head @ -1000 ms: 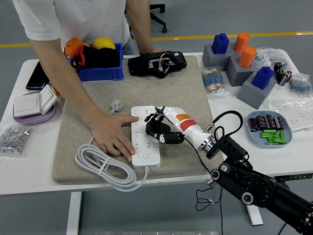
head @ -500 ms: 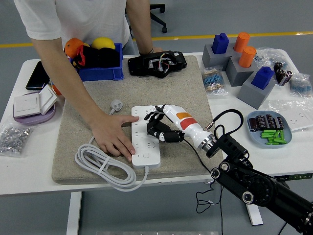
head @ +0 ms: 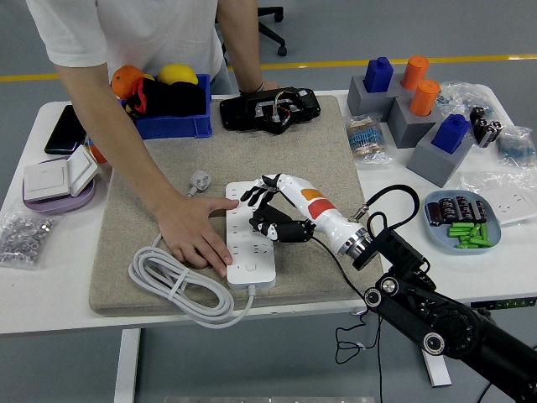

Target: Press the white button,pick up the black plug,place it near the board,insert it into the board

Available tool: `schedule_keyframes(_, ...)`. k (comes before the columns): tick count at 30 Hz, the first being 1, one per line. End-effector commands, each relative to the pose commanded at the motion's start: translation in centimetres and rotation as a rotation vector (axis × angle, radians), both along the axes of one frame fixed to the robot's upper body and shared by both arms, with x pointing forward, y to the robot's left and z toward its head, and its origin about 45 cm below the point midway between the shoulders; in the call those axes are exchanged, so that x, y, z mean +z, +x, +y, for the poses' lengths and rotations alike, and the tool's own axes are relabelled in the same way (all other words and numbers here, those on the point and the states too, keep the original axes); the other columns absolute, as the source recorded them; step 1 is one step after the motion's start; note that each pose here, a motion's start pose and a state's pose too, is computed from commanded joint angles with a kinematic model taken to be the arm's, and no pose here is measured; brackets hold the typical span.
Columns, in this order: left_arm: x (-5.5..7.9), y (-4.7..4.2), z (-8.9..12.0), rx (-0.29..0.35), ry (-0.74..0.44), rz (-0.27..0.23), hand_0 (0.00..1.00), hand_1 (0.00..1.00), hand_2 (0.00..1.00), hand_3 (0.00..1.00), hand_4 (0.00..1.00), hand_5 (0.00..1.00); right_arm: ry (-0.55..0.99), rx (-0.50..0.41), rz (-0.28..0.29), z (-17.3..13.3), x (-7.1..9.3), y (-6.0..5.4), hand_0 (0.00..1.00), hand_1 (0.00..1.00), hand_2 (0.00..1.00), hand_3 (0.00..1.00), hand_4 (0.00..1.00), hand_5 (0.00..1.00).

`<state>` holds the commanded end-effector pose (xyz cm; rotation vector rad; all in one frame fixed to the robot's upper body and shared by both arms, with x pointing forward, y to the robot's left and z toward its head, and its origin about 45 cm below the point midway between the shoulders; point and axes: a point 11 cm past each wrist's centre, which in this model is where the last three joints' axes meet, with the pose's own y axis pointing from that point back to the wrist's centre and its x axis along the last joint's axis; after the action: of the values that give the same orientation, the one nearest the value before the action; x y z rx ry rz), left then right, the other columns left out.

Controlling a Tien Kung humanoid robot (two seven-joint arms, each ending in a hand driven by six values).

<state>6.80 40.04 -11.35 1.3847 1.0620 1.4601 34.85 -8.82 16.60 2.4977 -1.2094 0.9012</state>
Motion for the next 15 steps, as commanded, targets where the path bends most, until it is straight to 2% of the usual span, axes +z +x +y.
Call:
schedule_keyframes(4,0.0,-0.12,0.1,0.002,0.001,0.002,0.466,0.498,0.512,0.576,0.599,0.256,0.022,0.006,0.082,-1.3,-0.7,-0.8,0.571,0.543,0.542,0.575,0.867,0.105)
schedule_keyframes(5,0.0,-0.15,0.1,0.002,0.001,0.003,0.466,0.498,0.512,0.576,0.599,0.256,0.026,0.007,0.1,-1.7,-0.9,-0.9,0.809,0.762,0.686,0.661,0.926,0.381)
schedule_keyframes(10,0.0,-0.1,0.2,0.002,0.003,0.002,0.466,0.498,0.512,0.576,0.599,0.256,0.032,0.002,0.157,-3.2,-1.6,-1.6,0.809,0.762,0.686,0.661,0.926,0.381)
schedule_keyframes(11,0.1,-0.07,0.2,0.001,0.004,0.002,0.468,0.498,0.512,0.576,0.599,0.256,0.031,0.0,0.165,-3.3,-1.8,-1.7,0.887,0.845,0.774,0.739,0.918,0.48)
schedule_keyframes(15,0.1,0.11,0.2,-0.002,0.004,-0.001,0.468,0.498,0.512,0.576,0.599,0.256,0.03,-0.005,0.18,-3.5,-2.2,-1.8,0.887,0.845,0.774,0.739,0.918,0.48)
